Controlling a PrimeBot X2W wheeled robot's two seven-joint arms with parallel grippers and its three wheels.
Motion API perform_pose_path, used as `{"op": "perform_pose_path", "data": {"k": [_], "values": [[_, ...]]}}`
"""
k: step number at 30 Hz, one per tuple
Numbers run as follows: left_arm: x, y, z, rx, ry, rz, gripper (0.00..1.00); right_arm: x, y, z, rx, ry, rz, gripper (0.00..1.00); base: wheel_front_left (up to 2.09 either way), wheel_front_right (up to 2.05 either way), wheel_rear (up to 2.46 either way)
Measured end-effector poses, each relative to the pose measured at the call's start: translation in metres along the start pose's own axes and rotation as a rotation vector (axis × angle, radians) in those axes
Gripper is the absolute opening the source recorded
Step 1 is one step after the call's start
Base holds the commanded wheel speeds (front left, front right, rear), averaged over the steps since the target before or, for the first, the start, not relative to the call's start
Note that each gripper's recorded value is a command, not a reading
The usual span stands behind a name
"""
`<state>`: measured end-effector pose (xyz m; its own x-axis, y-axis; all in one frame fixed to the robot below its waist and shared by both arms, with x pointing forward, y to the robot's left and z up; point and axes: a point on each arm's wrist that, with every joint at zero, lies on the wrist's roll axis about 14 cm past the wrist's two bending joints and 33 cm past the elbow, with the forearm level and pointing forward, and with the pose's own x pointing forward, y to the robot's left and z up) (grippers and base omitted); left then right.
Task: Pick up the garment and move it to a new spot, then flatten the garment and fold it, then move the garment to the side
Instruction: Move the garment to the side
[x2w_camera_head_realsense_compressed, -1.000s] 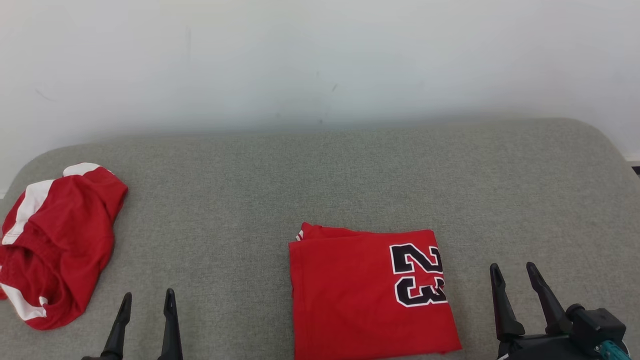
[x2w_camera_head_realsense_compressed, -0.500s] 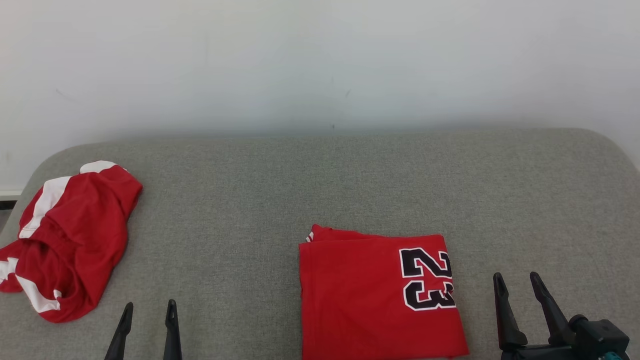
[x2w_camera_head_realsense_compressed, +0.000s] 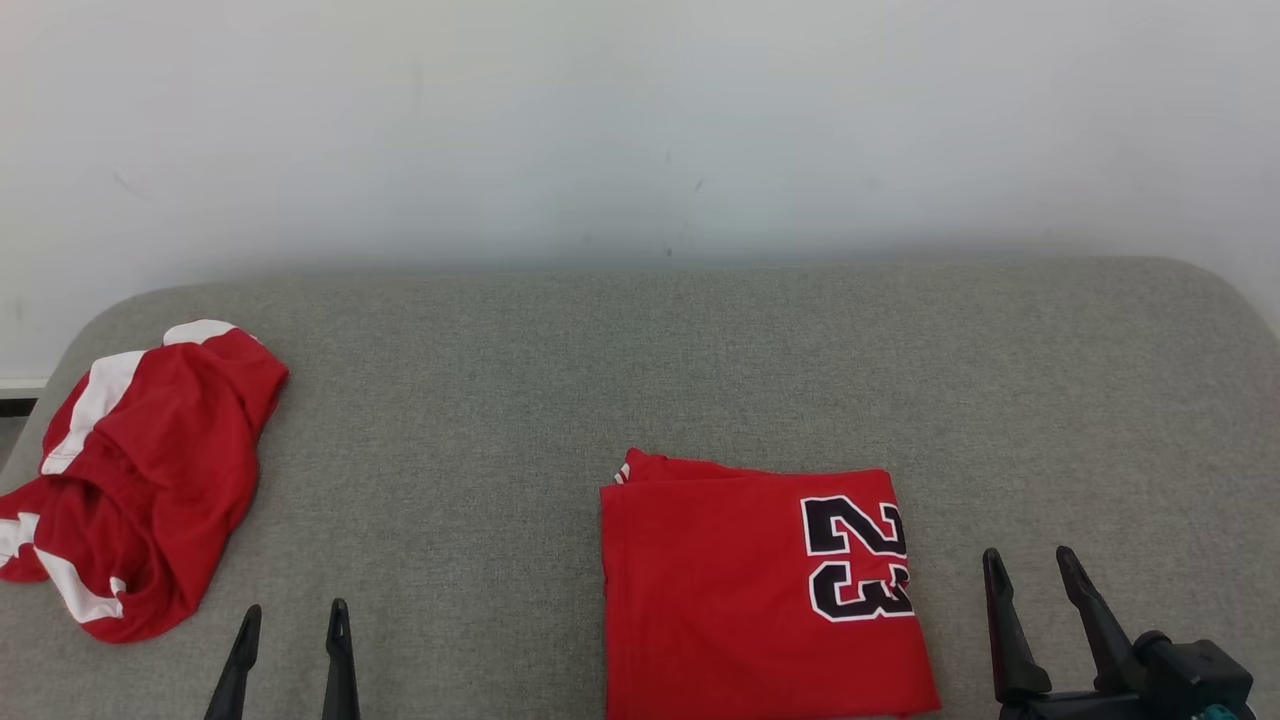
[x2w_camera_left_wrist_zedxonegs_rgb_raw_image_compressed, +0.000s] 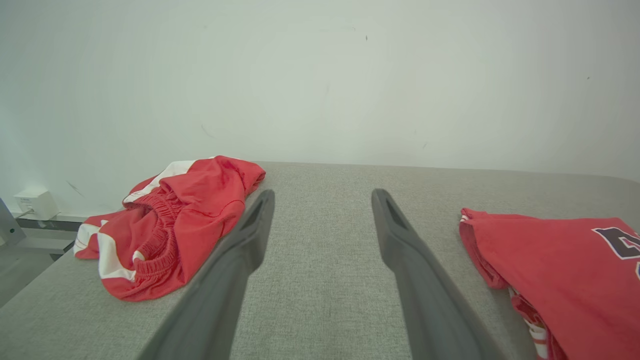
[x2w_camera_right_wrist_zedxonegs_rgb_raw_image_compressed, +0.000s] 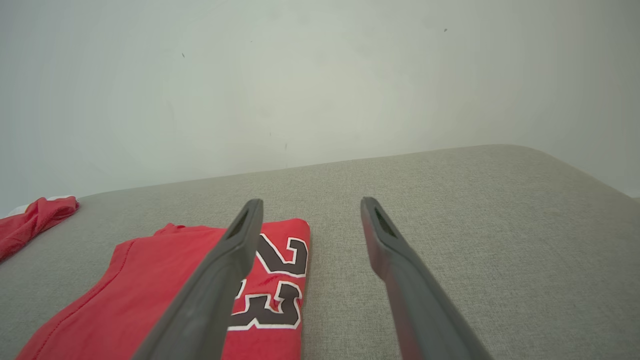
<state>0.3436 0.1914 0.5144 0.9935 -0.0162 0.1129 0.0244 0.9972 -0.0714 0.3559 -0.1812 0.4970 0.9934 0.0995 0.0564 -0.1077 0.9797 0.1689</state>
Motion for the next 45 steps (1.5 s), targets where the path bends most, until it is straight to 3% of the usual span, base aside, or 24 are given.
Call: {"op": "perform_pose_path", "data": {"k": [12, 23, 41, 42, 43, 44, 45], "values": [[-0.001, 0.003, 0.001, -0.003, -0.003, 0.010, 1.00, 0.027, 0.015, 0.007, -0.047, 0.006, 0.082, 1.00, 0.00, 0.00, 0.00], [-0.005, 0.007, -0.002, -0.017, 0.006, 0.038, 1.00, 0.048, 0.014, -0.058, -0.076, 0.305, 0.089, 1.00, 0.00, 0.00, 0.00], [0.004, 0.011, -0.010, -0.017, 0.032, 0.045, 1.00, 0.053, 0.025, -0.119, -0.006, 0.538, 0.062, 1.00, 0.00, 0.00, 0.00], [0.005, 0.010, -0.011, -0.018, 0.033, 0.044, 1.00, 0.052, 0.029, -0.121, 0.006, 0.546, 0.066, 0.68, 0.00, 0.00, 0.00], [0.005, 0.010, -0.011, -0.018, 0.033, 0.044, 1.00, 0.052, 0.032, -0.123, 0.014, 0.554, 0.070, 0.24, 0.00, 0.00, 0.00], [0.006, 0.010, -0.011, -0.018, 0.033, 0.043, 1.00, 0.052, 0.035, -0.124, 0.023, 0.561, 0.072, 0.00, 0.00, 0.00, 0.00], [0.006, 0.010, -0.011, -0.018, 0.033, 0.043, 1.00, 0.052, 0.035, -0.124, 0.023, 0.561, 0.072, 0.00, 0.00, 0.00, 0.00]]}}
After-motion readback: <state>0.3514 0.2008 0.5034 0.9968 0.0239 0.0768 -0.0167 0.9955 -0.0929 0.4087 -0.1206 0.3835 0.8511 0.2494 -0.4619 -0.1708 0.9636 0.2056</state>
